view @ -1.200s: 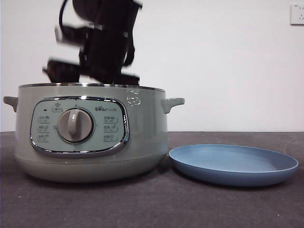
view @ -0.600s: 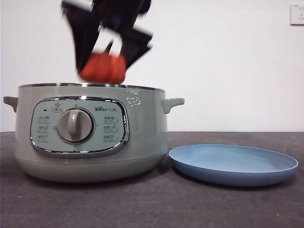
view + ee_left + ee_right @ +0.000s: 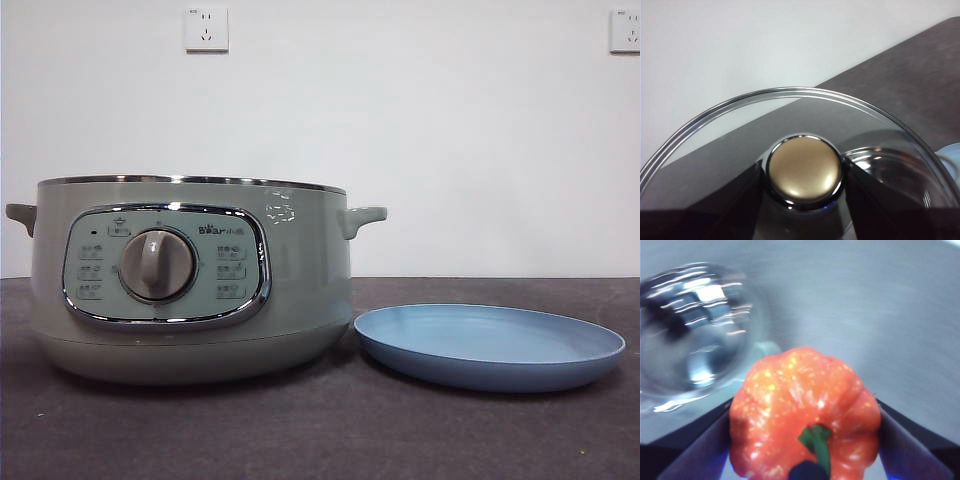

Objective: Take the pumpkin out from the steamer,put the pumpkin in the blue plate,close the lid

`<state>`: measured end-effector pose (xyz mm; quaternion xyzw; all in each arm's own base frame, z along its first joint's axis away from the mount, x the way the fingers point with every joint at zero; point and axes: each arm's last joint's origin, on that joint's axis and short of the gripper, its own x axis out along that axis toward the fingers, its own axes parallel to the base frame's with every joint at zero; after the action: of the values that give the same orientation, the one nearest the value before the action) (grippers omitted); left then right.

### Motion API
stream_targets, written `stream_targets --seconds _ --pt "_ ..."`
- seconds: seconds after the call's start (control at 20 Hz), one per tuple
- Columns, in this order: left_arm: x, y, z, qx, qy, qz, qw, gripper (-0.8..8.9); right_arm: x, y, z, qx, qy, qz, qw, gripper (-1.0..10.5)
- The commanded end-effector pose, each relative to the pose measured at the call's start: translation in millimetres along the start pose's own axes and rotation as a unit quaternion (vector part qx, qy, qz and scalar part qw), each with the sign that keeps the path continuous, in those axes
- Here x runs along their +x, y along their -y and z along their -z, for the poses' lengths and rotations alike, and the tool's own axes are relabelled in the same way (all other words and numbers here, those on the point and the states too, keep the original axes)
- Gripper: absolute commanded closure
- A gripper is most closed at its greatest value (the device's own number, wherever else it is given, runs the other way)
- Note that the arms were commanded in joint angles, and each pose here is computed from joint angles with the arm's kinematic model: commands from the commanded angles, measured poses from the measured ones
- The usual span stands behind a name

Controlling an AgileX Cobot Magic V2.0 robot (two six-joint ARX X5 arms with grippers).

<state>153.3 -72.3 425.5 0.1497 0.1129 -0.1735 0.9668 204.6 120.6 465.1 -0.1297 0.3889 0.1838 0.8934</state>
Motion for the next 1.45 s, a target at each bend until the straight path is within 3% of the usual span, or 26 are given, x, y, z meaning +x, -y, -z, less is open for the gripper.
stream_targets --seconds 0.05,0.2,0.3,0.5,0.75,1.15,1.2,1.3,1.45 --pt "-1.4 -1.4 -11.7 -0.013 0.045 0.011 0.999 8.22 1.9 8.3 15.8 0.051 -0.024 0.049 0.997 9.5" --pt "4.5 1.1 -12.0 -0.012 0.047 0.04 0.998 8.22 10.9 12.7 45.2 0.083 -0.055 0.134 0.986 9.5" --pt "5.6 1.2 -12.5 -0.012 0.049 0.04 0.998 8.22 26.3 11.6 64.7 0.095 -0.072 0.154 0.981 9.5" --pt "5.6 1.0 -13.2 -0.013 0.052 0.039 0.998 8.22 77.5 5.0 95.7 0.099 -0.063 0.144 0.983 9.5" --pt "5.6 1.0 -13.1 -0.012 0.052 0.039 0.998 8.22 154.6 -10.9 113.4 0.095 -0.029 0.011 0.995 9.5" --pt "5.9 0.9 -13.1 -0.013 0.051 0.038 0.998 8.22 246.9 -21.6 127.9 0.068 -0.128 0.016 0.989 9.4" --pt "5.9 0.9 -13.1 -0.013 0.052 0.038 0.998 8.22 253.2 -22.8 130.2 0.068 -0.137 0.012 0.988 9.0" --pt "5.9 0.9 -13.1 -0.013 0.051 0.038 0.998 8.22 260.8 -24.8 133.1 0.07 -0.149 -0.009 0.986 7.3" --pt "5.9 0.9 -13.0 -0.013 0.051 0.038 0.998 8.22 262.4 -24.8 134.0 0.071 -0.152 -0.006 0.986 4.6"
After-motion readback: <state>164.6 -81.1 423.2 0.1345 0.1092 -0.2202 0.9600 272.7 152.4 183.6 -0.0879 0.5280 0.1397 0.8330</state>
